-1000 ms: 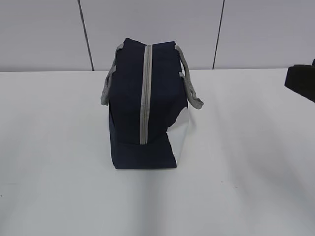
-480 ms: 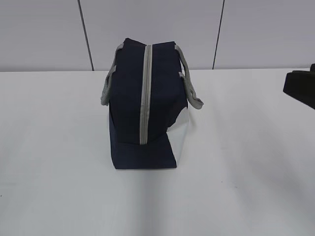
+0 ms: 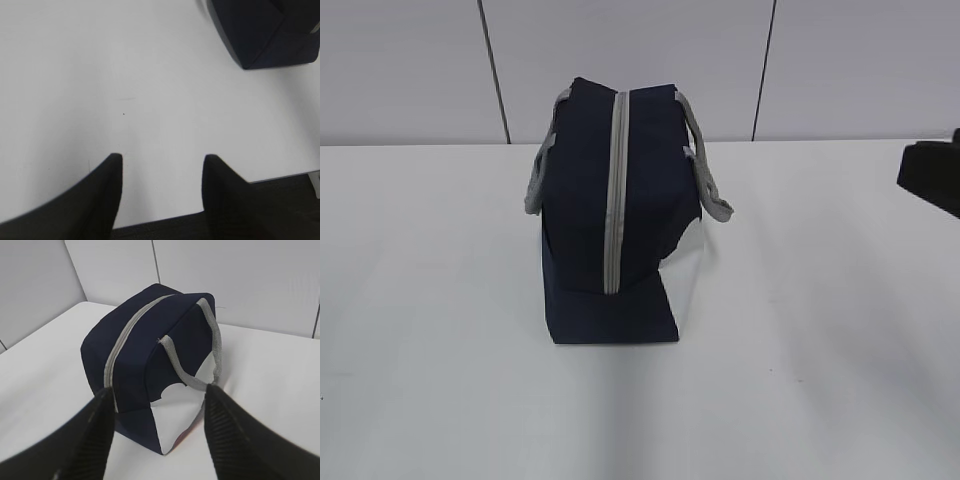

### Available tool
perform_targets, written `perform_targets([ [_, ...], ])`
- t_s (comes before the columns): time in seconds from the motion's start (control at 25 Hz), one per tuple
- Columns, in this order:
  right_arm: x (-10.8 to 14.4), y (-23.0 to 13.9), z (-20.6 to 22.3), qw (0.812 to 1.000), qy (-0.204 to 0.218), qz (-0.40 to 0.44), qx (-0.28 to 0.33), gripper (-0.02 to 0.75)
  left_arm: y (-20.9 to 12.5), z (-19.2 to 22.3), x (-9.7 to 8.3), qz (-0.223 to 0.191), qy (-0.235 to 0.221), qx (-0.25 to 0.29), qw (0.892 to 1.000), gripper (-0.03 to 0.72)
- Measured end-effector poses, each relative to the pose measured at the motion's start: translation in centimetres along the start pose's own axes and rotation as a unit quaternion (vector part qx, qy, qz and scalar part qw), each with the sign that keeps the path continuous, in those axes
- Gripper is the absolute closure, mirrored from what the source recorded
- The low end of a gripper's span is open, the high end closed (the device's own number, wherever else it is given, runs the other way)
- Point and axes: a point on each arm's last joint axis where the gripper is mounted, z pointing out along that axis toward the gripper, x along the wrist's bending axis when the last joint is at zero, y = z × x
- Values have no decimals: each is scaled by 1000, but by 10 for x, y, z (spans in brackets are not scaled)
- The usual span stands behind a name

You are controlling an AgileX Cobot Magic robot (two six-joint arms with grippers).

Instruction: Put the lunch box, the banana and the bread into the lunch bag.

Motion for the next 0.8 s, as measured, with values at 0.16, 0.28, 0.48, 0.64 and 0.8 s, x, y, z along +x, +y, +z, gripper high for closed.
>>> perform_targets([
  [0.16, -5, 1, 0, 1000, -30, 1, -8, 313, 0, 0, 0, 0, 0, 0, 1000, 323],
  [0.28, -11, 3, -1, 998, -63, 1, -17, 313, 0, 0, 0, 0, 0, 0, 1000, 333],
  [0.48, -26, 7, -4, 989, -145, 9, -40, 313, 0, 0, 0, 0, 0, 0, 1000, 353],
  [0.64, -31, -2, -1, 985, -169, 17, -31, 313, 0, 0, 0, 0, 0, 0, 1000, 377],
  [0.8, -26, -21, 7, 989, -149, 21, 4, 313, 0, 0, 0, 0, 0, 0, 1000, 398],
])
